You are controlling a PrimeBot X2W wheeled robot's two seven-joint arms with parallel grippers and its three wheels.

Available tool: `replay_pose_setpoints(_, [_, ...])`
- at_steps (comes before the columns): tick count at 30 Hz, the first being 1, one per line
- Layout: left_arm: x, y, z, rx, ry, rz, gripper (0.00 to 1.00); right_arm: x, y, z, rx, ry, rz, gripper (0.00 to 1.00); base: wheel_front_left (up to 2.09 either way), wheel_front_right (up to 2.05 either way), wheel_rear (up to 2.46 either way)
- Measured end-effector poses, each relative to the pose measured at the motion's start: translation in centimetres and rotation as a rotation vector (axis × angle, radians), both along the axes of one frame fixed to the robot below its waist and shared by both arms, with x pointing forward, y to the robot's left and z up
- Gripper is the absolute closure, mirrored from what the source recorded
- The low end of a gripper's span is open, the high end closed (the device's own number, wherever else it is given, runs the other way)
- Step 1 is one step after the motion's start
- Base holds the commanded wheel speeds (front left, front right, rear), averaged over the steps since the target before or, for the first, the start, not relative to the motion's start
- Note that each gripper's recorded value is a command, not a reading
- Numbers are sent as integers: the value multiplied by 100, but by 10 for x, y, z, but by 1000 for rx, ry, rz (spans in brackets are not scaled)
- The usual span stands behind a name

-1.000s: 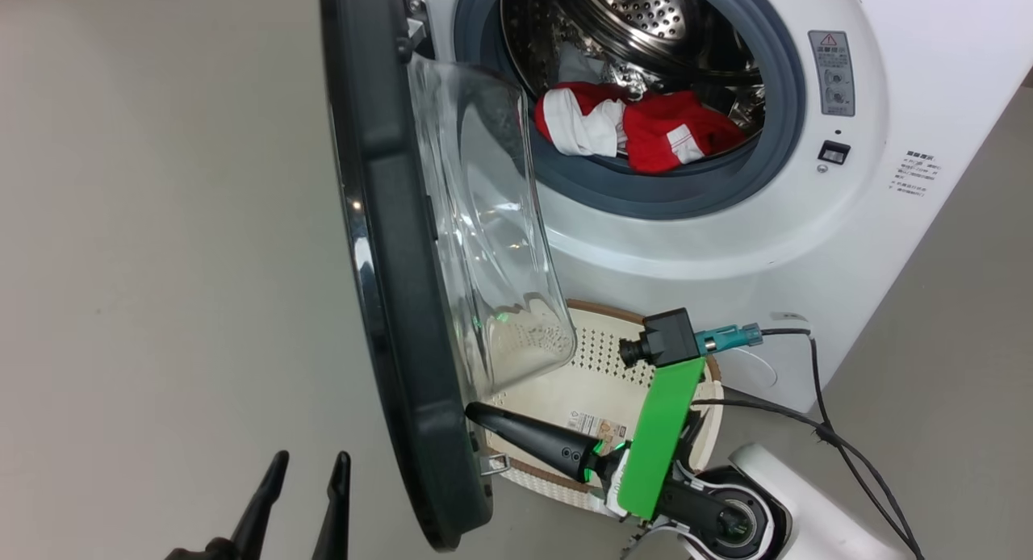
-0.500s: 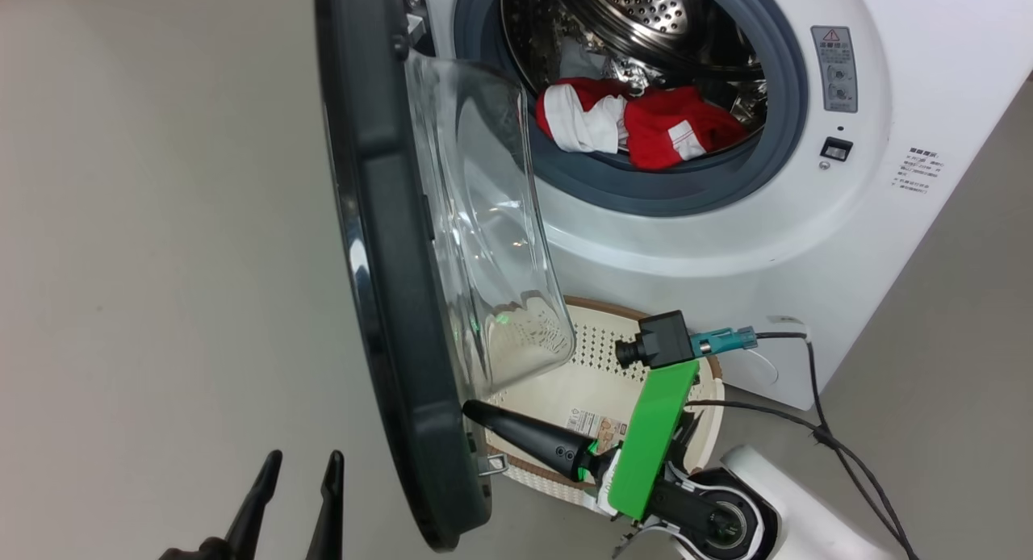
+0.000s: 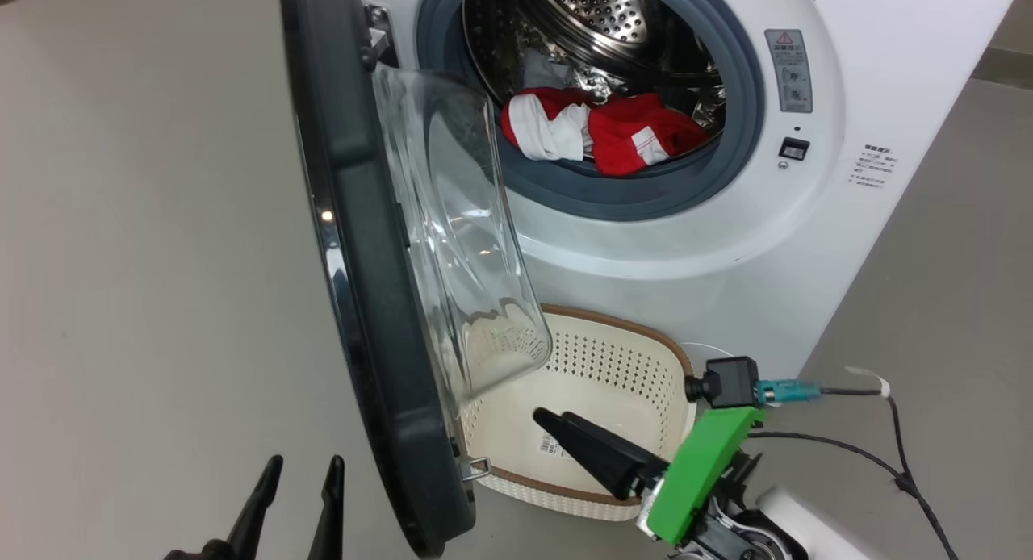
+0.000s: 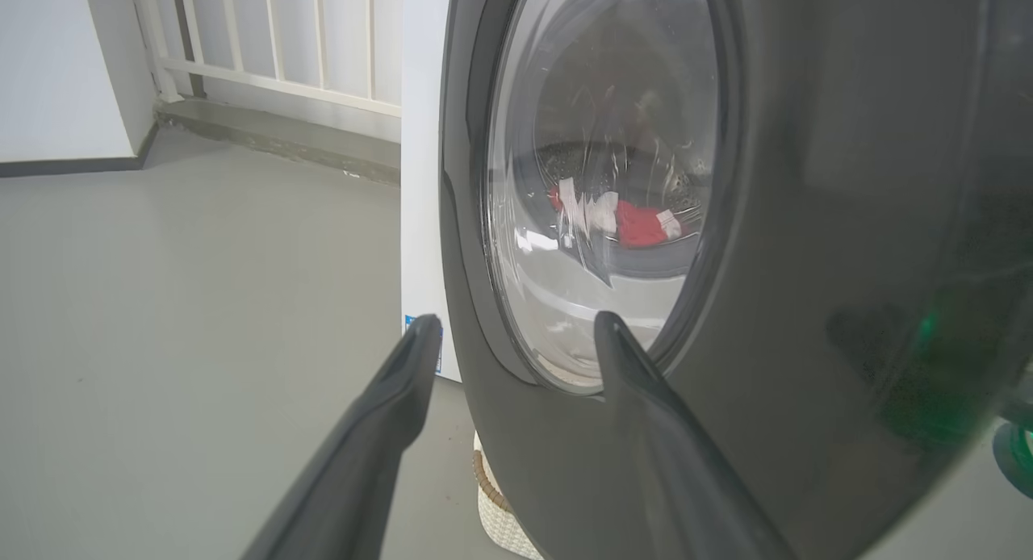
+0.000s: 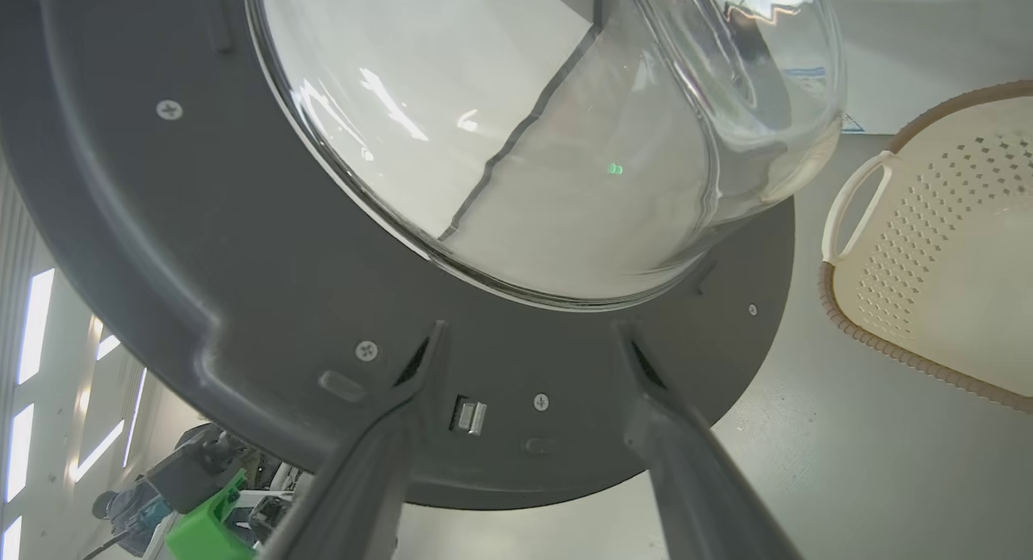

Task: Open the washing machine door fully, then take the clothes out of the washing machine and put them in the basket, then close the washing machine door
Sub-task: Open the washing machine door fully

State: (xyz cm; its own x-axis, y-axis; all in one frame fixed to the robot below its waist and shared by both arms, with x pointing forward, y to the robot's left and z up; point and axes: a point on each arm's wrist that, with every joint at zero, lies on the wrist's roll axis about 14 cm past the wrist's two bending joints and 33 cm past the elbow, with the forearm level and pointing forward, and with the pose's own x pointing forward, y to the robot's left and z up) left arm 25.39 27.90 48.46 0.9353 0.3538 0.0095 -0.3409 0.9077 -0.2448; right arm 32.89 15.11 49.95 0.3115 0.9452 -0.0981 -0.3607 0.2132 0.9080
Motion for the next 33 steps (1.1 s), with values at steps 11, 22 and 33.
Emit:
replay_pose_setpoints(11, [2,0,3,5,-12,-9,0,23,-55,-50,-192,-186,-218,0,0,0,0])
replay_pose_setpoints(22, [-1,1,-3,-1,6,-3,0,66,-93,-52,-333,-446,-365,0,0,0,0])
replay_pose_setpoints(33, [-2,1,-2,-1,-1,0,0,68,-124,-27,-422,-714,-513,0,0,0,0])
